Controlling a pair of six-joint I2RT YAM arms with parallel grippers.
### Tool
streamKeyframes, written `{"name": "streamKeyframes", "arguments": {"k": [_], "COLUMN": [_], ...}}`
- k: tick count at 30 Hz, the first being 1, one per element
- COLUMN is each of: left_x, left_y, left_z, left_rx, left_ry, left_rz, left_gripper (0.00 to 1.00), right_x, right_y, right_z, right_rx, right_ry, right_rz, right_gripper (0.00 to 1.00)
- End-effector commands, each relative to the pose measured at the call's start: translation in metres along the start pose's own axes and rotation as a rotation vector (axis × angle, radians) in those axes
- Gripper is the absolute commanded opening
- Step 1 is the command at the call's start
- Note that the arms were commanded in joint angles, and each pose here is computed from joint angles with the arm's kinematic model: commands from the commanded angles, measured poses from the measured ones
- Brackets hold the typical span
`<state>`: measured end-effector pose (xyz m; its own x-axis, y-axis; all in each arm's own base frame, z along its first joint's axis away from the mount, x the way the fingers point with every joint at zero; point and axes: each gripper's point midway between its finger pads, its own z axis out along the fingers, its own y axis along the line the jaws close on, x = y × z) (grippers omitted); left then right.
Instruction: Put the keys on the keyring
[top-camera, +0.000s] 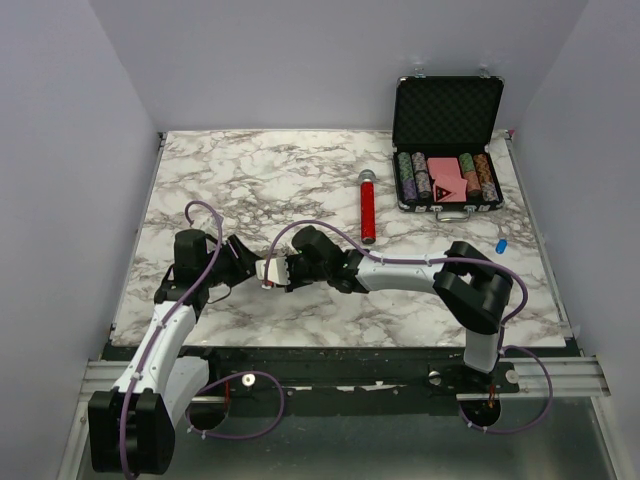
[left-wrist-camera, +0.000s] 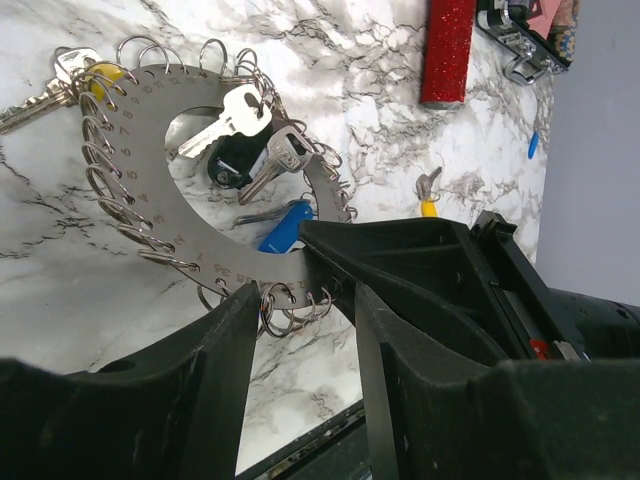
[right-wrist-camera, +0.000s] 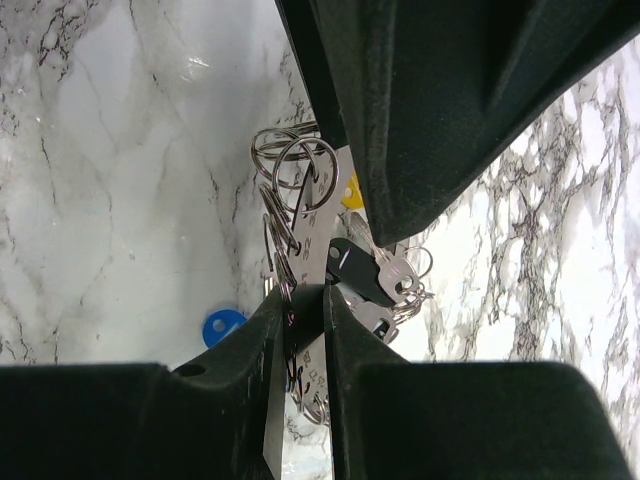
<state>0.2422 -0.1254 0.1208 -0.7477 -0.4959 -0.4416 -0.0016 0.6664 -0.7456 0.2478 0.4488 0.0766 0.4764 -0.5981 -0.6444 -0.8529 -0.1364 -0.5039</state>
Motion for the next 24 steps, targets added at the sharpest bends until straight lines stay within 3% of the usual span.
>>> {"name": "streamKeyframes", "arguments": {"k": [1,24], "left_x": [0.0010,0.0003], "left_y": [0.0024,0.0022], "left_z": [-0.0045,-0.0078], "left_rx": [-0.014,-0.027], "left_ry": [0.001,-0.002], "left_rz": [0.022,0.038], "left_gripper": [0.51,0.38], "right_x": [0.0007,0.0022], "right_y": [0.0167,0.0161], "right_z": [-0.0009,-0.0008], "right_rx": [-0.059,-0.058], "right_ry": [0.000,0.003], "right_rz": [0.044,0.048], "right_gripper": [0.21,0.21]}}
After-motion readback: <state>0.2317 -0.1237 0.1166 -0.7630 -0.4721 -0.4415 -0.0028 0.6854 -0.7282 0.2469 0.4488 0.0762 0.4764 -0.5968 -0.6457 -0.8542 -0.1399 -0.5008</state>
